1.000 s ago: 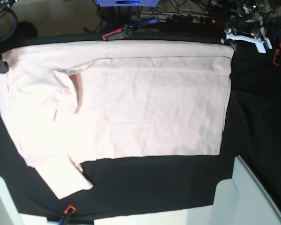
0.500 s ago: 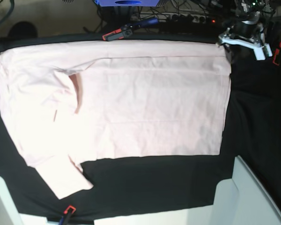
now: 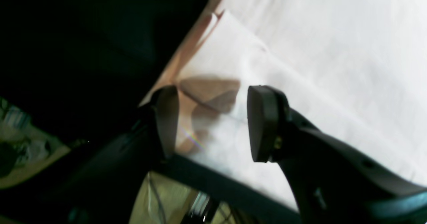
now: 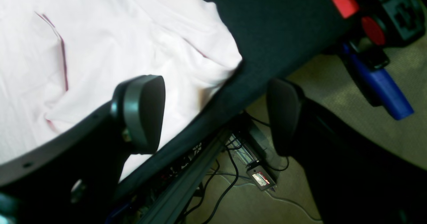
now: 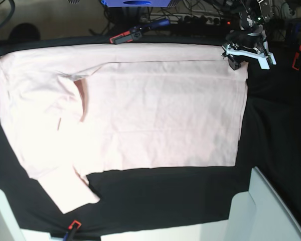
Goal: Fold the T-shirt properly
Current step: 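Release the shirt edge and reposition the left gripper along the edge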
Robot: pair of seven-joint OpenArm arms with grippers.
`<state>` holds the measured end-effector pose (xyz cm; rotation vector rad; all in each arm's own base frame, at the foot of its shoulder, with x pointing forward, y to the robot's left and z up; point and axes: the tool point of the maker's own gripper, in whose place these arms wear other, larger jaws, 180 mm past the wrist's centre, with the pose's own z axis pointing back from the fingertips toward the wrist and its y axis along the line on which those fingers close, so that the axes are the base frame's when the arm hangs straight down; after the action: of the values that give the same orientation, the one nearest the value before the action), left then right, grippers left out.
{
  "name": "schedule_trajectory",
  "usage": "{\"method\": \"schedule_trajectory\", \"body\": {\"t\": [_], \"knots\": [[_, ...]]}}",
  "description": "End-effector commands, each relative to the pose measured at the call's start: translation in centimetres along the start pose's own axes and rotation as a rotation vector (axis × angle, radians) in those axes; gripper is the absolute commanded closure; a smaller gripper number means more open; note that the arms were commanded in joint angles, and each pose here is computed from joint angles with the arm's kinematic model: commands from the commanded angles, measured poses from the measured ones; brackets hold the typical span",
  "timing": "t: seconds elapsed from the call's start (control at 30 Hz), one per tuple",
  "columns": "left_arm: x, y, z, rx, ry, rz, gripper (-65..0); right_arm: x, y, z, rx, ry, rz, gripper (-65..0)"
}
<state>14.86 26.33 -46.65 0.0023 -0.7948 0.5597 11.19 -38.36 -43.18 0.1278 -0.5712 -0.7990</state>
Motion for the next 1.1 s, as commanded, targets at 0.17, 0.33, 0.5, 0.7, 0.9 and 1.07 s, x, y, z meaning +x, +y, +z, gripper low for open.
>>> {"method": "schedule_trajectory", "body": {"t": [0.17, 0.33, 0.5, 0.7, 0.9, 1.07], "knots": [[-0.1, 0.9, 0.2, 0.011, -0.02, -0.002, -32.2, 1.8, 0.1, 0.6, 0.005, -0.047, 0.018, -45.4], [-1.4, 0.8, -1.0, 0.014, 0.017, 0.02, -32.2, 1.8, 0.1, 0.6, 0.005, -0.047, 0.018, -45.4], [-0.9, 0.3, -1.3, 0.002, 0.006, 0.022, -32.1, 1.7, 0.0, 0.6, 0.004, -0.046, 0.018, -45.4], [-1.0, 0.2, -1.3, 0.002, 0.006, 0.022, -29.4, 1.8, 0.2, 0.5, 0.007, -0.047, 0.018, -45.4], [-1.0, 0.3, -1.2, 0.003, 0.008, 0.022, -11.3, 0.5, 0.9, -0.7, 0.034, 0.003, 0.019, -45.3], [0.0, -0.1, -0.6, -0.008, -0.018, 0.01, -9.9, -1.2, 0.8, -2.2, 0.055, 0.058, -0.039, -45.3]]}}
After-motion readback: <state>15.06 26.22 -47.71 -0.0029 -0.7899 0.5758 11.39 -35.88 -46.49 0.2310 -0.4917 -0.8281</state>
